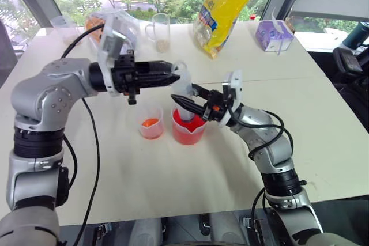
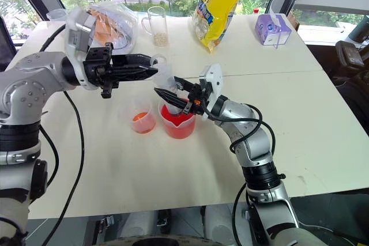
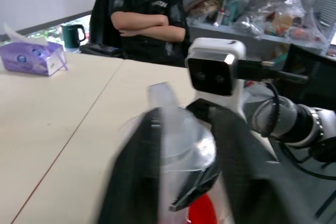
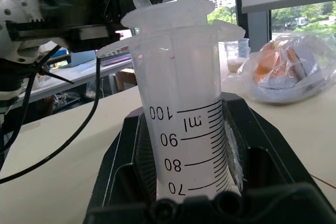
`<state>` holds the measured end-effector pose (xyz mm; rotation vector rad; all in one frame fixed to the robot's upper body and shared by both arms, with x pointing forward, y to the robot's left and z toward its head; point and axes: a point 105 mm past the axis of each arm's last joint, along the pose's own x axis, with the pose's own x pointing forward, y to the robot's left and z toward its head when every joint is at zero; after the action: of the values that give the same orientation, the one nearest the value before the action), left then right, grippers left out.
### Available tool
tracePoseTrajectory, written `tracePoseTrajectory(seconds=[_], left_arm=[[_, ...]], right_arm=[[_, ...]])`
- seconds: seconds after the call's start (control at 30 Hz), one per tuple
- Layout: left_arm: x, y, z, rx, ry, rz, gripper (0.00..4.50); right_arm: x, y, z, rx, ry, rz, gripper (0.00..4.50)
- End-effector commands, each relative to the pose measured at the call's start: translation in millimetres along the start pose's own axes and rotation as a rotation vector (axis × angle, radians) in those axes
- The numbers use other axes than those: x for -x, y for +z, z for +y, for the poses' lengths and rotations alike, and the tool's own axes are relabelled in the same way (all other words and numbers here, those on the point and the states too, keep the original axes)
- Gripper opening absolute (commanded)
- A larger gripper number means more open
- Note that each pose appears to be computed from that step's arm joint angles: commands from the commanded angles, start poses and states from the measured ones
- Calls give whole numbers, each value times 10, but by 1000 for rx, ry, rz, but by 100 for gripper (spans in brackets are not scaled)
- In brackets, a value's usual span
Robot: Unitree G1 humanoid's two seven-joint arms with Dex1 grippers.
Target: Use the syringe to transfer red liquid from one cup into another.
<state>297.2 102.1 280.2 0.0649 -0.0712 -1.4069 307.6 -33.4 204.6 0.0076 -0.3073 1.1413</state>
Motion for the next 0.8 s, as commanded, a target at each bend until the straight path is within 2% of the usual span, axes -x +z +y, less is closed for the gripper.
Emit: tracePoseTrajectory(seconds=[0.03, 0.2, 0.53, 0.8], left_arm=[[-61, 130, -93, -52, -60, -25, 7], [-76, 180, -72, -76, -56, -42, 7], [-92, 484, -24, -136, -45, -115, 7], [-40, 582, 11, -169, -21, -122, 7]], right_arm=[[28, 114, -17, 44, -17, -30, 135], [73, 56, -25, 41, -25, -6, 135], [134, -72, -17, -3, -36, 27, 135], [148, -249, 44, -76, -43, 47, 135]])
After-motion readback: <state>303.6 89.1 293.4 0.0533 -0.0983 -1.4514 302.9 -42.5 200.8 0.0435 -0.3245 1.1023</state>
